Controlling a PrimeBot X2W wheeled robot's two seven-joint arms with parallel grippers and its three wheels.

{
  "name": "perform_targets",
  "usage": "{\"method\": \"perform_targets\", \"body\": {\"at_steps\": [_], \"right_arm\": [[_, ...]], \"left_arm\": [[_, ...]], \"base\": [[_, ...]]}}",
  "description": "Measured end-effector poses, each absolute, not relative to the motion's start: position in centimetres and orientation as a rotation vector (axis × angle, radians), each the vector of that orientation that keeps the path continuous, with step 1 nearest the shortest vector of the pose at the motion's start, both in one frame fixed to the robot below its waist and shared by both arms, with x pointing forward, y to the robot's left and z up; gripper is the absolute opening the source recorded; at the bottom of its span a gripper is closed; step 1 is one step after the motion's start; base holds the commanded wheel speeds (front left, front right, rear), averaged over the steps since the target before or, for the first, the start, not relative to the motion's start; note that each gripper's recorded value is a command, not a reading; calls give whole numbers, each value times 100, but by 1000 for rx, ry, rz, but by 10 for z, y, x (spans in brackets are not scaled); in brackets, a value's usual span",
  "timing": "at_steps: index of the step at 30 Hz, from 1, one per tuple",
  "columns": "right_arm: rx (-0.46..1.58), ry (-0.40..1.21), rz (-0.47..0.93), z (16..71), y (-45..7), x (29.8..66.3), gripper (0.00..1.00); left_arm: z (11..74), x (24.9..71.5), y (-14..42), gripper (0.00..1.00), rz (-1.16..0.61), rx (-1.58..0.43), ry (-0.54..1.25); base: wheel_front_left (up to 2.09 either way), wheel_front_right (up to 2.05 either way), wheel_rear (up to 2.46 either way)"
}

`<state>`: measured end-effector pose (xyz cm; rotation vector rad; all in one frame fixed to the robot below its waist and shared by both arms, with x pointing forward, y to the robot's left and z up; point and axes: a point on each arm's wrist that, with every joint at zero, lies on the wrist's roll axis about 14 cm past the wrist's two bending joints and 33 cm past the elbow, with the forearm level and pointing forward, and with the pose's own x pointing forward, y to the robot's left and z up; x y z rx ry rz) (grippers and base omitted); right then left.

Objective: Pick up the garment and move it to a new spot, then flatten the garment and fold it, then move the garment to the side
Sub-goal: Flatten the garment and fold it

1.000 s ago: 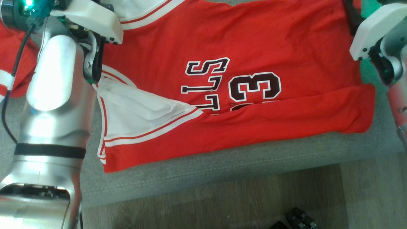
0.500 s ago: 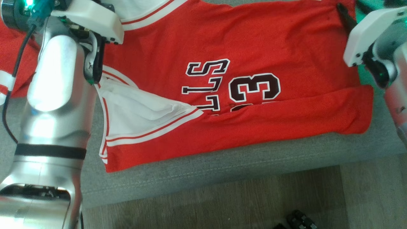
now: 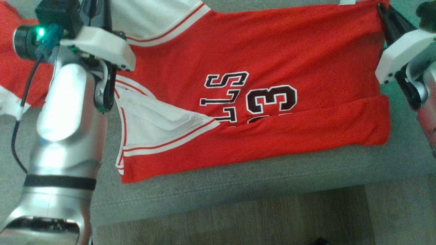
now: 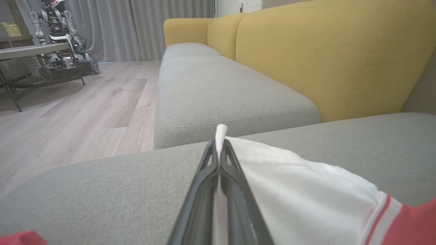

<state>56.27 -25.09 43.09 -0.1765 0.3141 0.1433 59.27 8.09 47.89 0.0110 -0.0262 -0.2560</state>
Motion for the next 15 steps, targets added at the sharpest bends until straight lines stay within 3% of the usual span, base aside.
{"method": "perform_targets", "body": {"at_steps": [15], "right_arm": [[-153, 171, 142, 469, -254, 534, 0]], "left_arm": [[486, 545, 99, 0, -254, -41, -24]], "base": [[0, 0, 0]]}}
